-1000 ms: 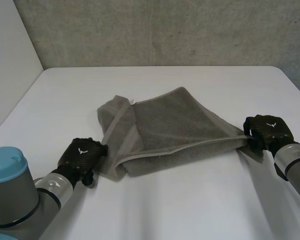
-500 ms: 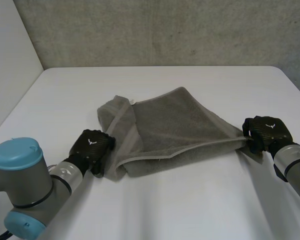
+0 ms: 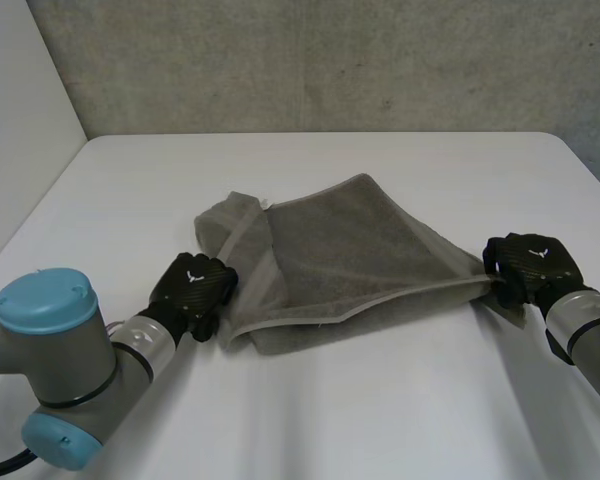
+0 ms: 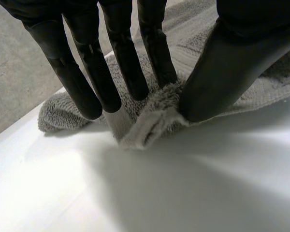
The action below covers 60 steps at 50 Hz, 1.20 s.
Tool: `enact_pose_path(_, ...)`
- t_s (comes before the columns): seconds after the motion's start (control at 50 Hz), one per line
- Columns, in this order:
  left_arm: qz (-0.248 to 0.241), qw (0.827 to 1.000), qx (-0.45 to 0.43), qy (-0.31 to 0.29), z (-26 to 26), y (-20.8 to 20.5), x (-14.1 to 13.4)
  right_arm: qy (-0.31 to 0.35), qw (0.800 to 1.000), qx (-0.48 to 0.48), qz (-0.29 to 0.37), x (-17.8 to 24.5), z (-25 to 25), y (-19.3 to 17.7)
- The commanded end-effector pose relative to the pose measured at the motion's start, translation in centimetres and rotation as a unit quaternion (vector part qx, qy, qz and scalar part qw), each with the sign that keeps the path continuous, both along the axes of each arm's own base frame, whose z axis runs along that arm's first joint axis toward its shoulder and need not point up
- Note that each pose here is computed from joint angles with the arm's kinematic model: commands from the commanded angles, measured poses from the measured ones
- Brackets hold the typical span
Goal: Fold the towel.
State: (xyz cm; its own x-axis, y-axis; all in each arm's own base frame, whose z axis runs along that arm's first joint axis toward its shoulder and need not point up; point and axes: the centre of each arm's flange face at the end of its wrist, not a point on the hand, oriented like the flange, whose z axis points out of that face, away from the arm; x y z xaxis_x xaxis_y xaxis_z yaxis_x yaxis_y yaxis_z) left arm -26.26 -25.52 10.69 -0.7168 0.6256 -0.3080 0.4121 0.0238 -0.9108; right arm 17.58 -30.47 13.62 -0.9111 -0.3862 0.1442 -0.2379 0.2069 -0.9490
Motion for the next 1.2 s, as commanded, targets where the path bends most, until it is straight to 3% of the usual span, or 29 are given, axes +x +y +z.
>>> enact_pose_path(0.02,-0.003,1.000,-0.003,0.002,0.2,0.1,-0.2,0.000,1.000,0.001,0.002,0.1,-0.1,0.0)
enact_pose_path(0.42,0.003,1.000,-0.003,-0.003,0.3,0.2,-0.1,0.001,1.000,-0.003,0.000,0.0,0.2,0.0)
enact_pose_path(0.52,0.015,1.000,-0.024,0.005,1.8,0.0,0.2,0.001,1.000,-0.012,0.000,0.0,0.9,0.1)
enact_pose_path(0.62,0.067,0.994,-0.080,0.029,6.5,0.0,1.4,-0.001,1.000,-0.029,0.000,0.0,2.0,0.4)
enact_pose_path(0.72,0.070,0.994,-0.070,0.054,8.4,1.8,1.8,-0.003,0.999,-0.042,0.002,0.1,2.9,0.8)
enact_pose_path(0.8,0.064,0.996,-0.037,0.043,7.8,3.0,1.9,-0.003,0.999,-0.041,0.002,0.2,2.9,0.8)
enact_pose_path(0.9,0.058,0.998,0.033,0.005,3.5,3.0,1.3,-0.001,0.999,-0.036,0.005,0.3,2.6,0.9)
enact_pose_path(1.2,0.061,0.998,0.030,-0.008,2.6,1.5,1.3,0.000,0.999,-0.025,0.023,1.2,2.0,1.8)
